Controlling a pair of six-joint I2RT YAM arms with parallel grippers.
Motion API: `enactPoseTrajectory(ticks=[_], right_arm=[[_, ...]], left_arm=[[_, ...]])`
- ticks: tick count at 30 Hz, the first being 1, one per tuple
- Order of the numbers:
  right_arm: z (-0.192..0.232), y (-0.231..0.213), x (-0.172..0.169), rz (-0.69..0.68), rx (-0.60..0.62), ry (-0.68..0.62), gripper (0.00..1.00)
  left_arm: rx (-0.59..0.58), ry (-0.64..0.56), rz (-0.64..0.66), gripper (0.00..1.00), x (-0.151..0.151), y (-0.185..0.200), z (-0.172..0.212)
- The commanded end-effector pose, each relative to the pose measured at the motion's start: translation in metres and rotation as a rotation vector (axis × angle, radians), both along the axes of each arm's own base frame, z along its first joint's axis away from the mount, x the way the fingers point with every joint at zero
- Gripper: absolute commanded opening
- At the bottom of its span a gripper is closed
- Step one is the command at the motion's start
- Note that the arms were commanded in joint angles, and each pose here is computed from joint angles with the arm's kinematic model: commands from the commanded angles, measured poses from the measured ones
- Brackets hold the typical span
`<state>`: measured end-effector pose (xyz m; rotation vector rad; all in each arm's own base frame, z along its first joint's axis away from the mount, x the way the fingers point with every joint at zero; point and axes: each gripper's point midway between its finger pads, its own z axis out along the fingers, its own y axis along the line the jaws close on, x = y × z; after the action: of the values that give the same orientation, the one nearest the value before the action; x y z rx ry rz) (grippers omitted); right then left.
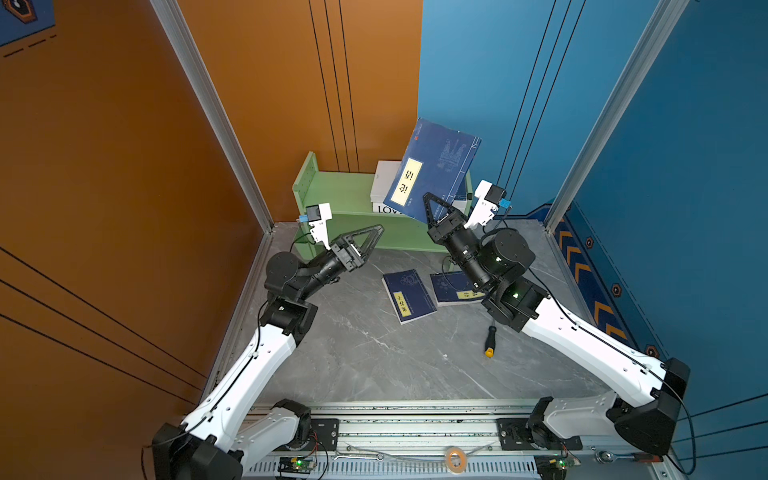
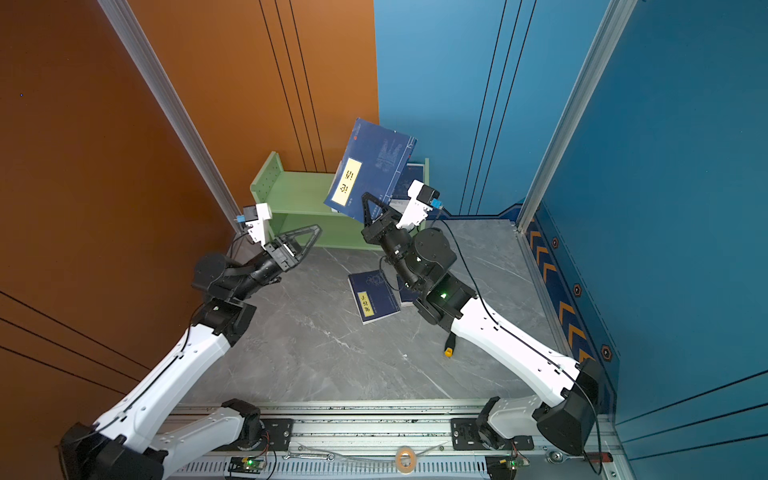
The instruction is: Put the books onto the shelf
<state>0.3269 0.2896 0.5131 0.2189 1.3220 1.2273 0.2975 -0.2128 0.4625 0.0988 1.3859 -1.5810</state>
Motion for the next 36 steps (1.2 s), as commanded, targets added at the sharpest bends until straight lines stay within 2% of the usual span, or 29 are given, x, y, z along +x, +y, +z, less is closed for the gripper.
enactPoseTrajectory(ticks=[1,4,9,13,14,18,27,28,31,36], right_arm=[[0.044,-0.012,-0.009,0.014,0.145,-0.078,0.07],[0.045,-0.007,-0.007,0.035,0.176,-0.079,0.07],[0.043,0.000,-0.004,0.061,0.194,-0.066,0.07],[0.041,0.002,-0.001,0.060,0.214,-0.075,0.07],[0.040,0.002,0.001,0.056,0.215,-0.072,0.07],[0.039,0.007,0.006,0.065,0.231,-0.072,0.06],[0.034,0.008,0.013,0.062,0.260,-0.050,0.08],[0.034,0.008,0.013,0.066,0.251,-0.051,0.11],[0.032,0.011,0.017,0.114,0.172,-0.037,0.30],[0.017,-0.011,0.031,0.211,0.037,0.041,0.61]], left_arm=[[-0.143,-0.091,-0.072,0.98,-0.004,-0.010,0.037],[-0.189,-0.122,-0.105,0.96,-0.001,-0.020,0.051],[-0.220,-0.109,-0.085,0.94,0.013,-0.028,0.055],[-0.262,-0.116,-0.099,0.87,0.017,-0.032,0.064],[-0.269,-0.115,-0.100,0.80,0.019,-0.033,0.064],[-0.284,-0.113,-0.114,0.68,0.023,-0.040,0.069],[-0.292,-0.087,-0.134,0.31,0.034,-0.047,0.072],[-0.285,-0.087,-0.135,0.27,0.034,-0.046,0.073],[-0.226,-0.060,-0.157,0.14,0.039,-0.047,0.074],[-0.170,-0.025,-0.189,0.04,0.046,-0.034,0.076]])
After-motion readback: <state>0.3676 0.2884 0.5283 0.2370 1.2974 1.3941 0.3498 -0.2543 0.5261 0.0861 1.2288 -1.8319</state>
